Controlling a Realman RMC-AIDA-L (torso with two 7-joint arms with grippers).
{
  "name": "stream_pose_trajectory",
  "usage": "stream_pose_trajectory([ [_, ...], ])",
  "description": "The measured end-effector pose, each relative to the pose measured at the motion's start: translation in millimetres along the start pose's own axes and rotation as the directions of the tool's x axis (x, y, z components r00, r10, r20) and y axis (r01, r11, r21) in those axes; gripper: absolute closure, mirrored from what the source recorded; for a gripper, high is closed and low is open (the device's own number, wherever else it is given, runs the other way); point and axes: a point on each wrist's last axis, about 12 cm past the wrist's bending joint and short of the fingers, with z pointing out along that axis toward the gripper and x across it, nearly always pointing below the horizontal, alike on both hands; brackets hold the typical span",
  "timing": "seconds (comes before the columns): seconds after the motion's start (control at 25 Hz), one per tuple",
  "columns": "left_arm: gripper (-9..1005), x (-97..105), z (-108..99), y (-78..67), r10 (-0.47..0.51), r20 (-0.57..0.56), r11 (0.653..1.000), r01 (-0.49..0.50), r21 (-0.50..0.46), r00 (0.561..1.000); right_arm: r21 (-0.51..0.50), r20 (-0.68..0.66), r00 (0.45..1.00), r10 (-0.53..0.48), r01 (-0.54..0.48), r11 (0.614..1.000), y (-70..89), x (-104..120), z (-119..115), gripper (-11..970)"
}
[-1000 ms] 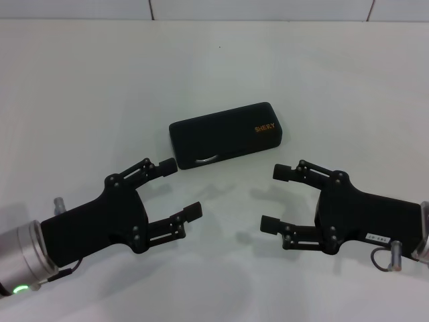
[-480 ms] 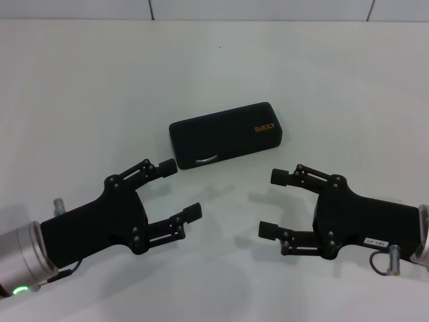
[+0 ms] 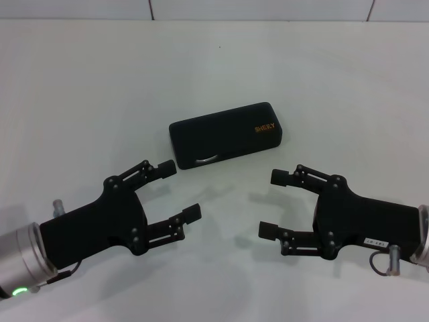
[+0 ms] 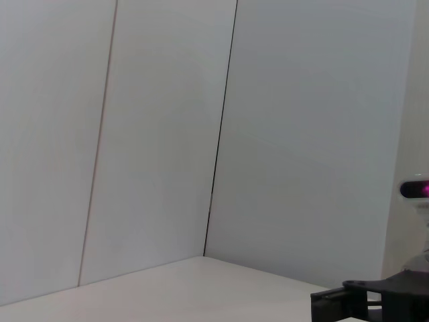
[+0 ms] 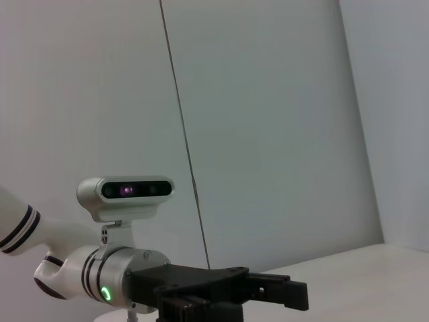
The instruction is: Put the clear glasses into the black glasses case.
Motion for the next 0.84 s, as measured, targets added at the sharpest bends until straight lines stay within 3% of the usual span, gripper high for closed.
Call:
stream_pose_trajectory([
  [0.84,136,3.9,0.8,-3.4,0.015,0.020,1.000,-0.014,-0.019,1.000,-0.002,0.005,1.000,0.008,-0.008,1.000,2.1,0.8,-1.7,80],
])
